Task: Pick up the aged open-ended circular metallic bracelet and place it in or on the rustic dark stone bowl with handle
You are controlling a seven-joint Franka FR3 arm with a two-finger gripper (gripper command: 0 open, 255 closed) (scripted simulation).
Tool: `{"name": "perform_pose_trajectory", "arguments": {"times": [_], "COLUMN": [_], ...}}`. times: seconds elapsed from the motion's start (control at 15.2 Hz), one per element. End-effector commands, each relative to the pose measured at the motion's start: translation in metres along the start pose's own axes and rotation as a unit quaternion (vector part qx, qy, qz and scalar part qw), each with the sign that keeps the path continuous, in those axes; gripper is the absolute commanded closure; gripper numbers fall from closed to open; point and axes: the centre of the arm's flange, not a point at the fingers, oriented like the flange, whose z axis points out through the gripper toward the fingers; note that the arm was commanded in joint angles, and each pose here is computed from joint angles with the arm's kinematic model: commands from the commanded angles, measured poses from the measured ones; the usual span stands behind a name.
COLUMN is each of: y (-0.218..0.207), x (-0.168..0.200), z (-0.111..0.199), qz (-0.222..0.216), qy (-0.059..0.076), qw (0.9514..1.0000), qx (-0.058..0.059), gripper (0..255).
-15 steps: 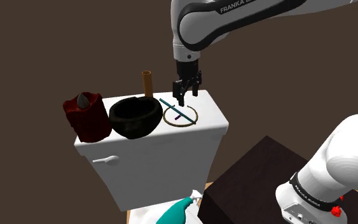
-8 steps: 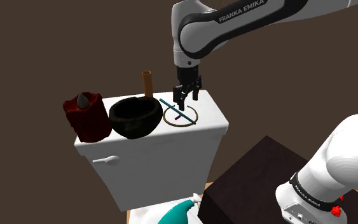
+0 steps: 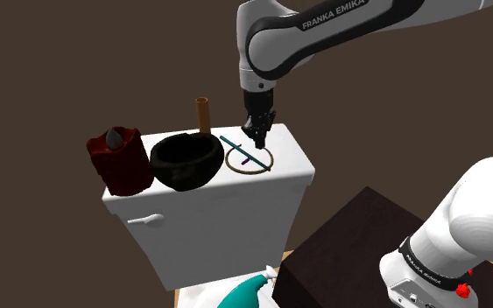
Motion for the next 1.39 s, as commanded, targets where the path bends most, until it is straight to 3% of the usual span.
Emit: {"name": "perform_pose_trajectory", "arguments": {"times": [0.0, 0.26, 1.32], "y": [-0.002, -0.002, -0.003], "x": [0.000, 0.000, -0.011], "z": [0.002, 0.002, -0.081], "qz": [-0.001, -0.001, -0.001], "qy": [-0.003, -0.003, -0.003], "qw": [1.0000, 1.0000, 1.0000], "qx": [0.000, 0.000, 0.000], "gripper": [255, 255, 255]}}
